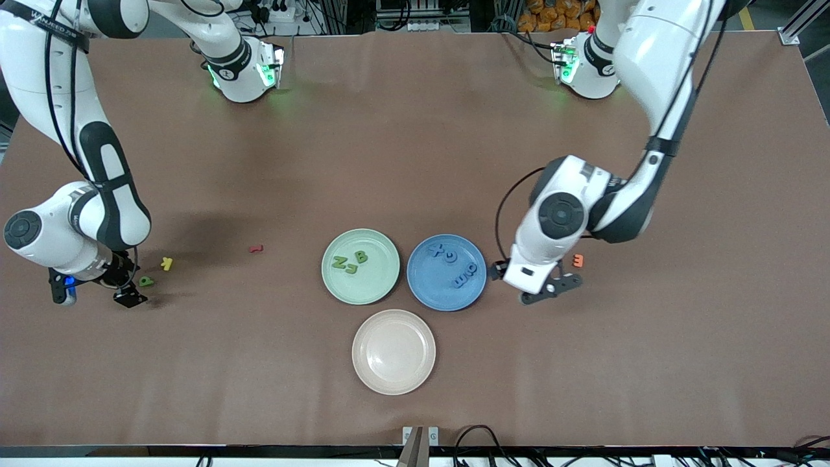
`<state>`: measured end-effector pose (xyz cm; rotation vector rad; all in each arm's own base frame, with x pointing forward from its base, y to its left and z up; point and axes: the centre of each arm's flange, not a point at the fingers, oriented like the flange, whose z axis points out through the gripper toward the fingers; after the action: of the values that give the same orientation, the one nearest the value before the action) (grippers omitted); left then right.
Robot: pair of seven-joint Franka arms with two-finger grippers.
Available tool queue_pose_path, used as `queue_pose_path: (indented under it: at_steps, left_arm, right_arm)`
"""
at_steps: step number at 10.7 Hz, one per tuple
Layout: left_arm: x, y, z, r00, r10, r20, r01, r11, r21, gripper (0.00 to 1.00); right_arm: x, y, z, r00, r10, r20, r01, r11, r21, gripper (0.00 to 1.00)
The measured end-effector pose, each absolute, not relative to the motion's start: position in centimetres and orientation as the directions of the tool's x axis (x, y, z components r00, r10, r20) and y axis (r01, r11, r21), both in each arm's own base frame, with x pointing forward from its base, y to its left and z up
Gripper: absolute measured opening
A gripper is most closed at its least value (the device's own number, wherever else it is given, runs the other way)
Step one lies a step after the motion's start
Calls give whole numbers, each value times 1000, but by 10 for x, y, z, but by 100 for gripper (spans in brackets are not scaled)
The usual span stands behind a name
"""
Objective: Sort letters by color into matching plates
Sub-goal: 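Grasp the green p with the right gripper while the left gripper withdraws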
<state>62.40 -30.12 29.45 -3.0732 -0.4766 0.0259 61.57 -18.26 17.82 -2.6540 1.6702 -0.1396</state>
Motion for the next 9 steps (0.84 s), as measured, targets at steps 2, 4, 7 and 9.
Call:
queue_pose_path:
  at_steps: [2, 4, 7, 9]
  left_arm:
    - [636, -258, 298, 972, 231, -49, 228, -972, -59, 100]
    - [636, -226, 299, 984, 157, -88, 153, -987, -54, 100]
    - [620, -165, 308, 989, 52, -135, 48, -998, -35, 100]
    - [605, -137, 321, 990, 9, -144, 5, -1000, -26, 100]
  right_arm:
    - [615, -178, 175, 434, -898, 74, -897, -439, -53, 82]
    - [615, -177, 175, 436, -897, 74, -896, -440, -54, 66]
    - [615, -178, 175, 446, -892, 76, -891, -451, -53, 45]
    - [614, -179, 176, 461, -884, 76, -884, -465, -51, 35]
